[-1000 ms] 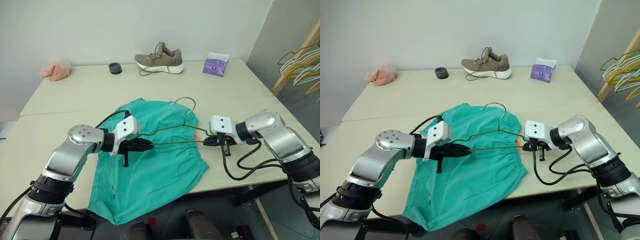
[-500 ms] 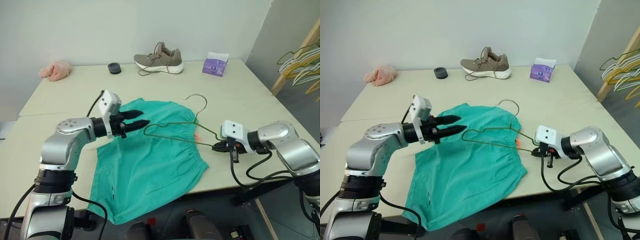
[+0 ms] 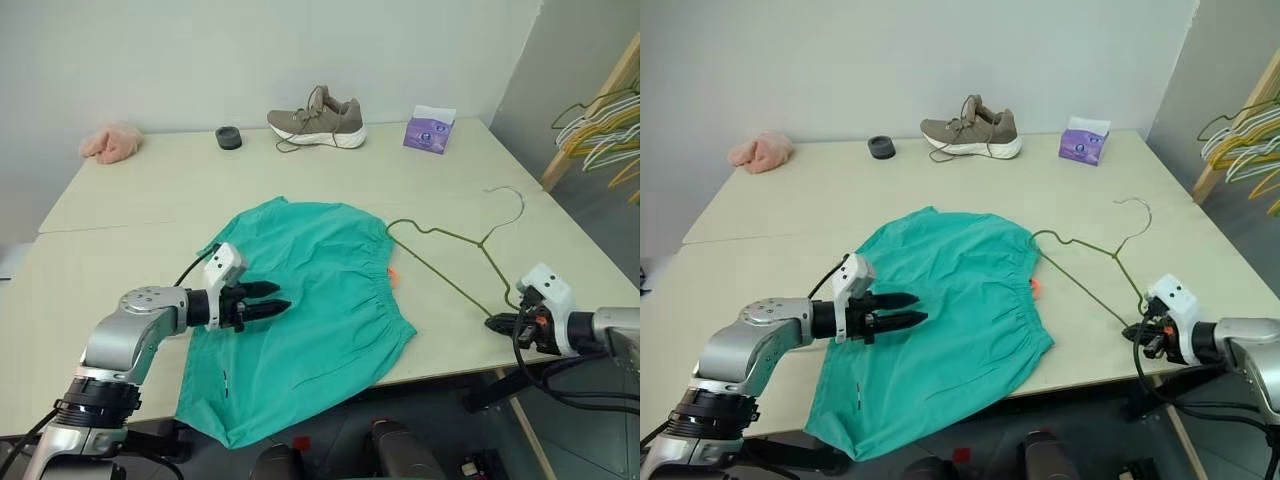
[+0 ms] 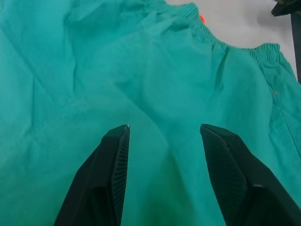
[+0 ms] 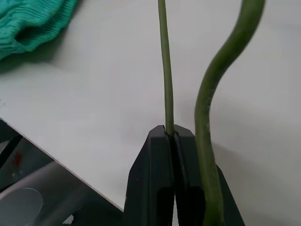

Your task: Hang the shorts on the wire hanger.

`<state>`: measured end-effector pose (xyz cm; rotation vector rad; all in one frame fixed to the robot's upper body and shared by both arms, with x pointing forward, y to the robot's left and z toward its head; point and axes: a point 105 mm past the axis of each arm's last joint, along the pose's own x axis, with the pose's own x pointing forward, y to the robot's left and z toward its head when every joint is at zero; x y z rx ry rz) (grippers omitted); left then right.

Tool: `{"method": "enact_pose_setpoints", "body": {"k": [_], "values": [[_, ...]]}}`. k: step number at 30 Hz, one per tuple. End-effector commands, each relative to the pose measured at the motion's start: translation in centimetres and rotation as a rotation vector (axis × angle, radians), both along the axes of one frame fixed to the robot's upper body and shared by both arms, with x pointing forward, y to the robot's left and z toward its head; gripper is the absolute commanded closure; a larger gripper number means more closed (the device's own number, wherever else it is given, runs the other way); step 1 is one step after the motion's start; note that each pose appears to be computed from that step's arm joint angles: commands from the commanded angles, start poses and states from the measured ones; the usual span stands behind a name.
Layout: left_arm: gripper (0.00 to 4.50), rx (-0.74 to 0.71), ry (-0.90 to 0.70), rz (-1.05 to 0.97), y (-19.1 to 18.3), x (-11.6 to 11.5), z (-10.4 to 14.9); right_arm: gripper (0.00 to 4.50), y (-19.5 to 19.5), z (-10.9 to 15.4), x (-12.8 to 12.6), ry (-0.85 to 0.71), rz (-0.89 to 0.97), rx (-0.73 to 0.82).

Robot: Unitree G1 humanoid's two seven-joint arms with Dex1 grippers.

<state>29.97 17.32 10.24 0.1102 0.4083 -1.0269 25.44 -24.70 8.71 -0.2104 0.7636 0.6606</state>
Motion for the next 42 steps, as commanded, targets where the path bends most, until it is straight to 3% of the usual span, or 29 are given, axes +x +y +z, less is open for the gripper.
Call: {"method": "enact_pose_setpoints", "body": {"k": [1,9,20,30,39,42], "values": [[1.98,-0.028,-0.078,-0.01,-0.5,0.6,1.8,4.5,0.2,-0.2,-0.3,0.011,-0.013,0.005],[1.98,-0.031,-0.252,0.078,-0.1,2.4,3.6,4.5,1.1,-1.8,-1.0,0.123,-0.026,0.054],[1.98,0.003,-0.396,0.238,2.0,4.8,5.1,4.5,3.2,0.0,-1.0,0.145,0.106,0.109],[1.98,0.031,-0.462,0.286,2.8,5.6,5.6,4.5,4.4,0.6,1.3,0.166,0.155,0.108],[1.98,0.058,-0.485,0.255,2.3,5.4,5.2,4.5,5.6,-0.4,2.3,0.333,0.044,0.224],[1.98,0.066,-0.488,0.245,2.1,5.2,4.9,4.5,7.6,0.7,3.6,0.374,-0.014,0.362]]}}
